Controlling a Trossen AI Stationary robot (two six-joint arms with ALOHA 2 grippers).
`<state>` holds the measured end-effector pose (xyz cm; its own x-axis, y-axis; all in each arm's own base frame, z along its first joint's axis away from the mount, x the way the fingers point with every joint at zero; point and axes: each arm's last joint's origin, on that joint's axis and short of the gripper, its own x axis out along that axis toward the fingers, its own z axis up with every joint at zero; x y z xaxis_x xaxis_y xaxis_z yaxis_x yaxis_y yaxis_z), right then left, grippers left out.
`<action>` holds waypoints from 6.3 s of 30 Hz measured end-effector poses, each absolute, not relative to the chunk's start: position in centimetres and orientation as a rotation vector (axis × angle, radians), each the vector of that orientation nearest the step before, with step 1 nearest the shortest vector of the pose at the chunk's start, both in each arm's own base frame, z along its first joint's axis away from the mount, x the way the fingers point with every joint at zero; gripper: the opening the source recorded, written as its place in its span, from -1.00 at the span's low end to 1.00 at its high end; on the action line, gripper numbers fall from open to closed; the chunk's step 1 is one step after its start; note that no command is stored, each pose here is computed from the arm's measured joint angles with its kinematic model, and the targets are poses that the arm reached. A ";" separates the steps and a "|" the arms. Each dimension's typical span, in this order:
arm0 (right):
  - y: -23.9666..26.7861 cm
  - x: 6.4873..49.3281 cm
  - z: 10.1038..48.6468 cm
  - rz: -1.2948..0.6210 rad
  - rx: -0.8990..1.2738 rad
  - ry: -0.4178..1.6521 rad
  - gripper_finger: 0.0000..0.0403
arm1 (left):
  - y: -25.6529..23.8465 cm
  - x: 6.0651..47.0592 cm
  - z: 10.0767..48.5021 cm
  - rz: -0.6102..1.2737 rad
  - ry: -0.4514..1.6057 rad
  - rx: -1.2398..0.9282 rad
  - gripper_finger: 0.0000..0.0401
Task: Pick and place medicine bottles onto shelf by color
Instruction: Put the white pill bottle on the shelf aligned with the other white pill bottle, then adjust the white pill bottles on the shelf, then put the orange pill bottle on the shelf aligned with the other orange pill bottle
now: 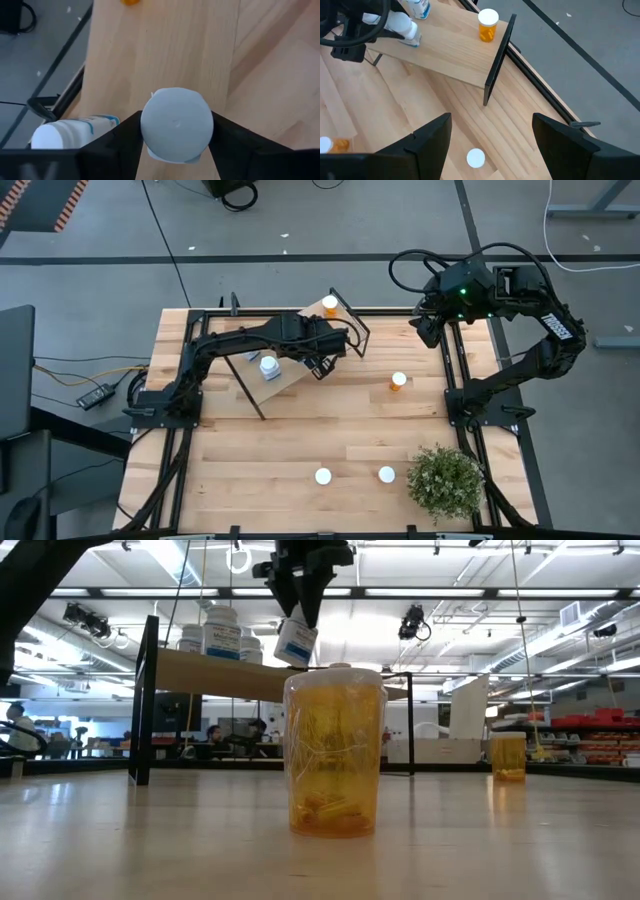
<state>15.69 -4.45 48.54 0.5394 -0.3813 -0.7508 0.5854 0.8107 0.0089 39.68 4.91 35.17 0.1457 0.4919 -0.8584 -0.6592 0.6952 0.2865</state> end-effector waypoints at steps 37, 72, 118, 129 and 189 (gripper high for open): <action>-4.4 15.5 48.6 -0.587 0.318 0.804 0.40 | 6.9 37.5 39.1 0.552 1.130 0.055 -0.01; -4.5 15.5 48.6 -0.650 0.371 0.777 0.40 | 6.8 31.1 32.0 0.551 0.921 -0.173 0.04; -4.4 15.5 48.6 -0.629 0.345 0.788 0.40 | 5.5 28.6 34.9 0.627 1.083 -0.245 0.01; -4.4 15.5 48.6 -0.621 0.349 0.790 0.40 | 4.5 28.0 34.6 0.614 1.167 -0.246 -0.11; -4.7 18.2 43.1 -0.605 0.482 1.015 0.40 | 6.3 34.1 41.0 0.650 0.647 -0.203 -0.13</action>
<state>18.24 -4.75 43.05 0.3915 -0.2407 -0.8881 0.6670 0.7392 0.0937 34.10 6.28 40.96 0.6097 0.4974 -0.6171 -0.6192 0.7849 0.0209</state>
